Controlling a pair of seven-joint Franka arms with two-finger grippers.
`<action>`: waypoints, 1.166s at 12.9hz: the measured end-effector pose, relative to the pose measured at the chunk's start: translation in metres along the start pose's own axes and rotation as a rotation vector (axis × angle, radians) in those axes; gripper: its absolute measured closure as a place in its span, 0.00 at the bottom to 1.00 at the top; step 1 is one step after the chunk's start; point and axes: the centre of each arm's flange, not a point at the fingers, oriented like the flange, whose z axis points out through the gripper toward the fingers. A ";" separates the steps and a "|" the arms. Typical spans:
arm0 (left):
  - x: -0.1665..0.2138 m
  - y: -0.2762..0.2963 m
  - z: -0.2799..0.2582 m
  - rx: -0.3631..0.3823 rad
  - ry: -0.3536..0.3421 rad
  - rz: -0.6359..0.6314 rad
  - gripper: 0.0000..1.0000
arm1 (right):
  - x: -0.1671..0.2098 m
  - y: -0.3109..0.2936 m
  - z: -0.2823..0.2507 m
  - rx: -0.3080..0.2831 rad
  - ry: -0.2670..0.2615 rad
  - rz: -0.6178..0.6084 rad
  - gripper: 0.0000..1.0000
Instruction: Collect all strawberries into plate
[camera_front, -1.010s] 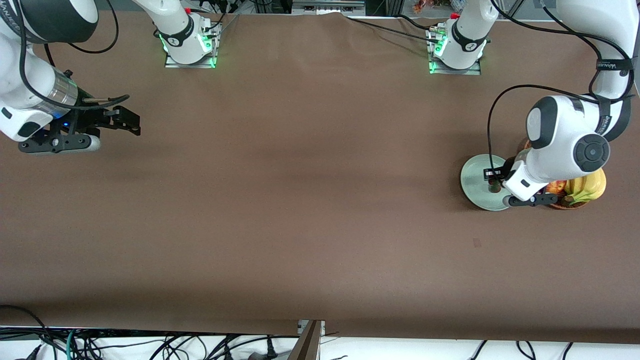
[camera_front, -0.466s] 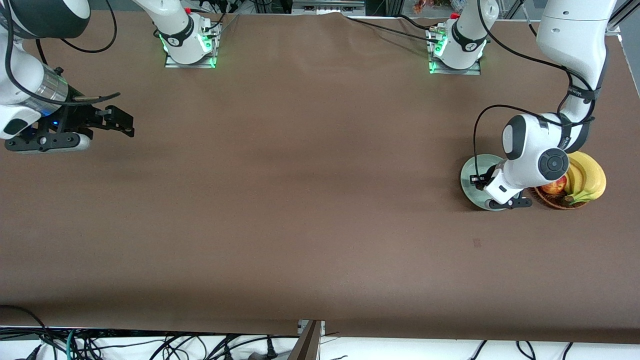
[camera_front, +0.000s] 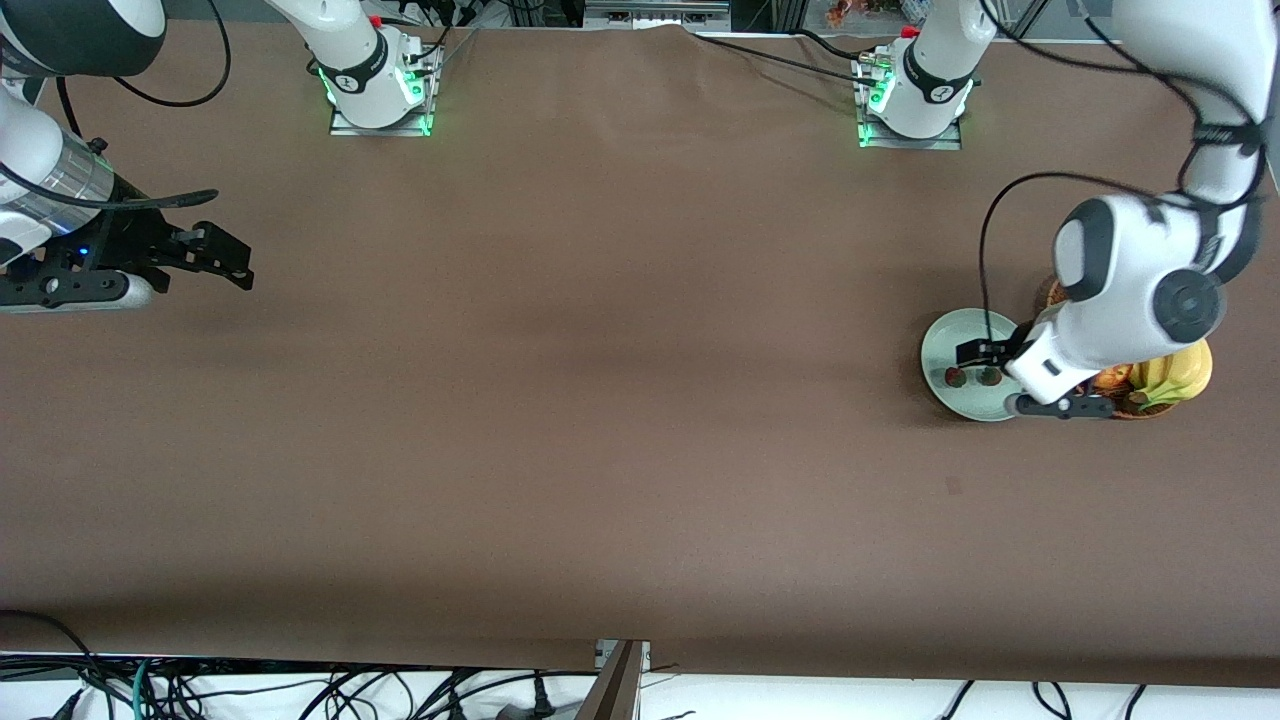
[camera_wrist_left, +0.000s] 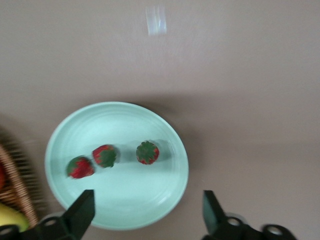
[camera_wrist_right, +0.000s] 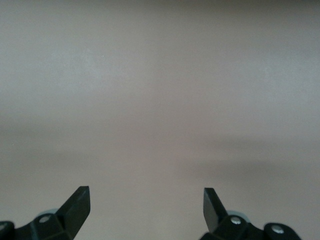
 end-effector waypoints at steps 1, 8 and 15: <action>-0.008 0.001 -0.031 -0.005 0.025 0.005 0.00 | 0.001 0.000 0.001 0.000 -0.001 0.001 0.00; -0.059 0.029 -0.184 -0.023 0.056 0.067 0.00 | 0.001 0.000 0.001 0.000 0.000 0.001 0.00; -0.075 0.037 -0.228 -0.013 0.044 0.033 0.00 | 0.001 0.000 0.001 0.000 0.000 0.001 0.00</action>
